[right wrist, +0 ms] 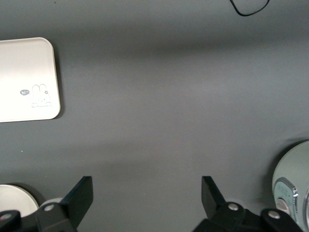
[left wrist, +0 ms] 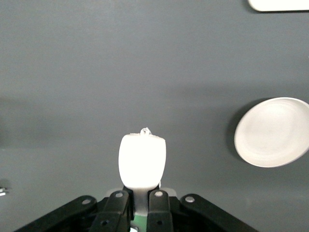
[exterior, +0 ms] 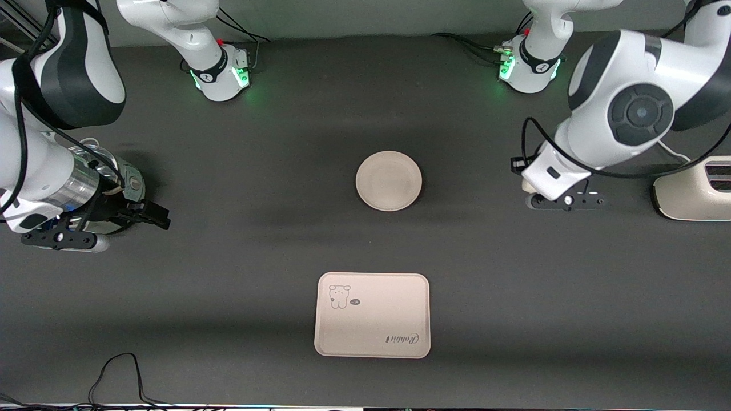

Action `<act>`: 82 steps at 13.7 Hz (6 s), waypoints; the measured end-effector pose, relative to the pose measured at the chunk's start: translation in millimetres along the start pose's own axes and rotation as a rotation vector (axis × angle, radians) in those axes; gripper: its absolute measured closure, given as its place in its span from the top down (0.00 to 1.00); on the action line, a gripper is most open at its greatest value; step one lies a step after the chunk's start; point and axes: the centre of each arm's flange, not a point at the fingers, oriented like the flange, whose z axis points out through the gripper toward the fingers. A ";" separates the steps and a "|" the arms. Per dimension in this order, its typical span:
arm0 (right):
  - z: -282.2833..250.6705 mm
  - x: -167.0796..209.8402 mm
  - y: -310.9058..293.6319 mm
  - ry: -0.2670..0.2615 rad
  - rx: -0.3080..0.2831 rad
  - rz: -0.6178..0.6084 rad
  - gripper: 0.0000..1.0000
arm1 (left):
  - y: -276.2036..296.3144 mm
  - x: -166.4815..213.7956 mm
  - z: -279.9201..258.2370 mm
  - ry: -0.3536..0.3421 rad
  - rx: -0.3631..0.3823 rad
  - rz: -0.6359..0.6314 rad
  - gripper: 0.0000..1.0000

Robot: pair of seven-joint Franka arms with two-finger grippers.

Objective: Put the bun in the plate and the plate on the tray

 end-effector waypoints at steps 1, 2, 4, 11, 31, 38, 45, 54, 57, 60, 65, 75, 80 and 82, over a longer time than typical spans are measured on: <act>1.4 1.2 -2.9 -0.001 0.001 -0.004 1.00 | 19.4 -7.4 -6.5 0.011 -0.006 -0.010 0.13; 3.2 3.2 -5.3 -0.002 0.002 -0.006 1.00 | 41.7 -16.5 -9.5 0.019 -0.013 -0.025 0.13; 9.7 8.9 -7.5 -0.007 0.003 -0.007 1.00 | 89.4 -33.8 -7.5 0.031 -0.049 -0.065 0.13; 36.1 22.0 -33.9 -0.033 0.014 0.044 1.00 | 237.2 -64.0 111.1 -0.008 -0.081 -0.065 0.14; 90.6 33.9 -77.4 -0.015 0.060 0.006 1.00 | 282.3 -67.5 322.2 0.048 -0.100 -0.088 0.72; 109.0 33.5 -98.2 -0.008 0.071 0.031 1.00 | 283.6 -65.4 317.7 0.054 -0.106 -0.102 1.00; 164.1 2.4 -140.9 -0.018 0.090 -0.015 1.00 | 282.2 -64.9 310.8 0.057 -0.096 -0.104 1.00; 246.0 -88.0 -221.4 0.039 0.119 -0.075 1.00 | 108.0 -10.3 115.5 0.096 0.019 -0.083 1.00; 266.8 -133.1 -267.6 0.038 0.088 -0.121 1.00 | -7.0 15.8 69.8 0.109 0.031 -0.051 1.00; 293.3 -175.2 -304.6 0.099 0.019 -0.142 1.00 | -90.8 18.8 42.4 0.115 0.033 -0.049 1.00; 337.0 -229.5 -339.3 0.086 0.020 -0.139 1.00 | -185.6 2.9 2.8 0.129 0.022 -0.096 1.00; 363.5 -252.3 -347.0 0.055 0.008 -0.123 0.50 | -199.8 1.2 -25.6 0.143 0.019 -0.110 1.00; 354.4 -246.6 -352.7 0.064 0.030 -0.089 0.14 | -203.5 -3.8 -34.3 0.115 0.022 -0.118 1.00; 343.3 -231.9 -355.5 0.064 0.054 -0.040 0.12 | -205.2 0.5 -28.9 0.104 0.033 -0.121 1.00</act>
